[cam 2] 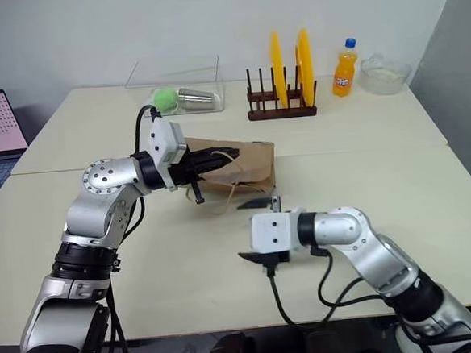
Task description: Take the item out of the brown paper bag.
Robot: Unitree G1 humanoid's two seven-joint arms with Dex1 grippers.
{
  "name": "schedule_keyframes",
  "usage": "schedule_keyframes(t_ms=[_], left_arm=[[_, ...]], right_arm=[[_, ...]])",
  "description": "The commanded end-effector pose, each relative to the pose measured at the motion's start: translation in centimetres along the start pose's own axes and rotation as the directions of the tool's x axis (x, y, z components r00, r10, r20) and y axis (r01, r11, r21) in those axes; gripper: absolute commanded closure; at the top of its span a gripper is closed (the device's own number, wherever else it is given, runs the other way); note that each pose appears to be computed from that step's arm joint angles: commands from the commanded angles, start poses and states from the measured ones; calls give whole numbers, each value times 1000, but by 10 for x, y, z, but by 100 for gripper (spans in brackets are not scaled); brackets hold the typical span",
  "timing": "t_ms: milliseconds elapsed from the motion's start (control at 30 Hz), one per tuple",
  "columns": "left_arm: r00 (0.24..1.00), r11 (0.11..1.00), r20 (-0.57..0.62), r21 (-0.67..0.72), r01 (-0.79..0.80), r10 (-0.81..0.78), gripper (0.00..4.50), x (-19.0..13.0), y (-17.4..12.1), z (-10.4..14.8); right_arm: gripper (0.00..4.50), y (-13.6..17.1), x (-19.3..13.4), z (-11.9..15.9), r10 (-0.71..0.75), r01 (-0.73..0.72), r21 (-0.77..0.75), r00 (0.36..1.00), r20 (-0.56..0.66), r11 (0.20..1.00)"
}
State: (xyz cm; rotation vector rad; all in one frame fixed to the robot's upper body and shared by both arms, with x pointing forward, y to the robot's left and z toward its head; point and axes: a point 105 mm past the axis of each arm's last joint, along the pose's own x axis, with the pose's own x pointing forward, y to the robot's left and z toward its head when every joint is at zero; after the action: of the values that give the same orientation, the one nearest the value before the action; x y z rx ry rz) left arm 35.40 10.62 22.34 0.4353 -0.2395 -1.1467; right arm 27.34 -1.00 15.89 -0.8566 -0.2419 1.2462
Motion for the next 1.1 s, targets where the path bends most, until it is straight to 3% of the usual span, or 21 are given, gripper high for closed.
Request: schedule_keyframes(t_ms=[33,233,433,600,700,1033,1100], left_arm=[[1000,999,28,39,-6,5,447,-2,5,11],[1000,999,23,37,-4,3,447,-2,4,9],[1000,999,20,43,7,-8,447,1,2,11],[1000,999,22,45,16,-17,447,3,0,12],[1000,999,23,46,19,-20,450,4,-1,13],[999,999,24,40,23,-24,450,4,0,17],[999,999,23,40,24,-25,450,5,0,17]], right_arm=[[0,-12,4,7,-73,74,-63,997,16,995],[0,-9,20,7,-95,96,-72,995,20,993],[0,-6,34,1,-80,76,-240,997,-7,968],[0,-13,46,-5,-142,132,-263,990,-20,956],[62,-9,51,-11,-136,121,-269,990,-35,955],[429,-14,53,-15,-197,177,-343,980,-24,923],[449,-14,53,-16,-203,184,-340,979,-23,922]])
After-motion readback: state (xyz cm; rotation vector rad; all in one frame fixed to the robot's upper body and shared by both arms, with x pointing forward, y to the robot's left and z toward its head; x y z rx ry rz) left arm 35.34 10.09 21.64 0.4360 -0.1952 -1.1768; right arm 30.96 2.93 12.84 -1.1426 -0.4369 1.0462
